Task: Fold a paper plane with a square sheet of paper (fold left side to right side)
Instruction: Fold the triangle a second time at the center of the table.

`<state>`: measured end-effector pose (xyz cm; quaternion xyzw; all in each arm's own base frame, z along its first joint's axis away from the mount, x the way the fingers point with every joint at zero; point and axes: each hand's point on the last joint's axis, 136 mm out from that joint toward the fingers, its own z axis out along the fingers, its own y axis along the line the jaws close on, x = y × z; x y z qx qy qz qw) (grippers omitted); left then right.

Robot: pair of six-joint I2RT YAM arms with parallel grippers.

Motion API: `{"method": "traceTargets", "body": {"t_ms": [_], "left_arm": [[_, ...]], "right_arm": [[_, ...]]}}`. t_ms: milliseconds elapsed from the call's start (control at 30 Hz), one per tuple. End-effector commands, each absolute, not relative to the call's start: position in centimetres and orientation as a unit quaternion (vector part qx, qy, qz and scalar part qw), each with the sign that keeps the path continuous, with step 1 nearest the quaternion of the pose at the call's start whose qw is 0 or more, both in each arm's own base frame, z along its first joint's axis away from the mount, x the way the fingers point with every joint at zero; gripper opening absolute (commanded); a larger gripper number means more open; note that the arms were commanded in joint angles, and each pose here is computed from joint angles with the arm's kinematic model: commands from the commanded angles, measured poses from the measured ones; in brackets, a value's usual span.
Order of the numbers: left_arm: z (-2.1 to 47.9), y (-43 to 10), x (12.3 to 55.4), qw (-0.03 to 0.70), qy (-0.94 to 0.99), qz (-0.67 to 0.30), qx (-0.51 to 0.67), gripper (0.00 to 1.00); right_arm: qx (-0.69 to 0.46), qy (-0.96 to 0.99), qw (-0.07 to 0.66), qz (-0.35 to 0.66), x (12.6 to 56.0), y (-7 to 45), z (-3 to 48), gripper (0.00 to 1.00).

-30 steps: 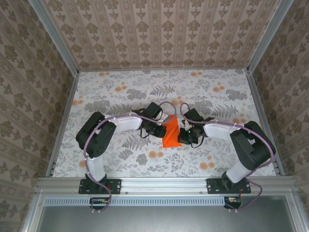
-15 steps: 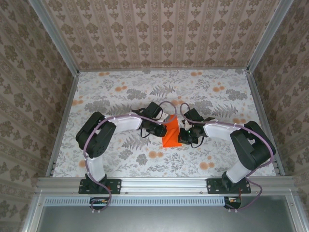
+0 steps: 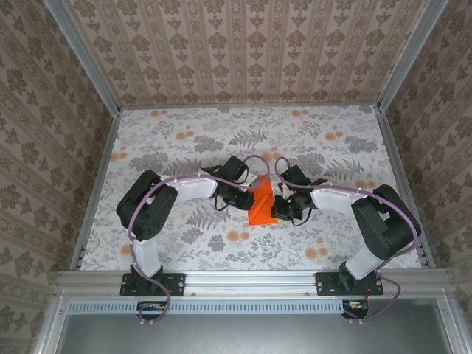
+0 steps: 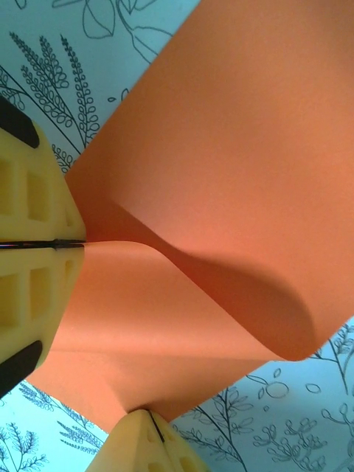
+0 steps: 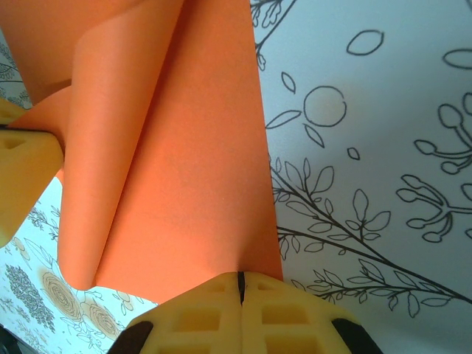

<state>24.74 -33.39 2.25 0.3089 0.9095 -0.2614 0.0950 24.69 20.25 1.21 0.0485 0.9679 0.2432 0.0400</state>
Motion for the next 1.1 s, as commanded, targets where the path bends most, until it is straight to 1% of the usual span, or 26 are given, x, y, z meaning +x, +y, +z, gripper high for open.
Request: {"method": "traceTargets", "body": {"t_ms": [0, 167, 467, 767, 1067], "left_arm": [[1.6, -33.5, 24.1, 0.073, 0.908, -0.256, 0.322, 0.09], [1.6, -33.5, 24.2, 0.073, 0.909, -0.254, 0.323, 0.1], [3.7, -34.0, 24.9, 0.116, 0.898, -0.269, 0.328, 0.09], [3.2, -34.0, 24.9, 0.109, 0.9, -0.266, 0.327, 0.1], [1.4, -33.7, 24.1, 0.069, 0.908, -0.247, 0.332, 0.1]], "right_arm": [[0.054, 0.981, -0.001, 0.187, 22.5, 18.3, -1.2, 0.03], [0.053, 0.981, 0.001, 0.189, 22.6, 18.4, -1.1, 0.03], [0.053, 0.981, 0.001, 0.189, 22.7, 18.4, -1.1, 0.03], [0.052, 0.981, 0.0, 0.189, 22.7, 18.5, -1.1, 0.03], [0.05, 0.98, 0.002, 0.195, 22.9, 18.7, -0.8, 0.03]]}}
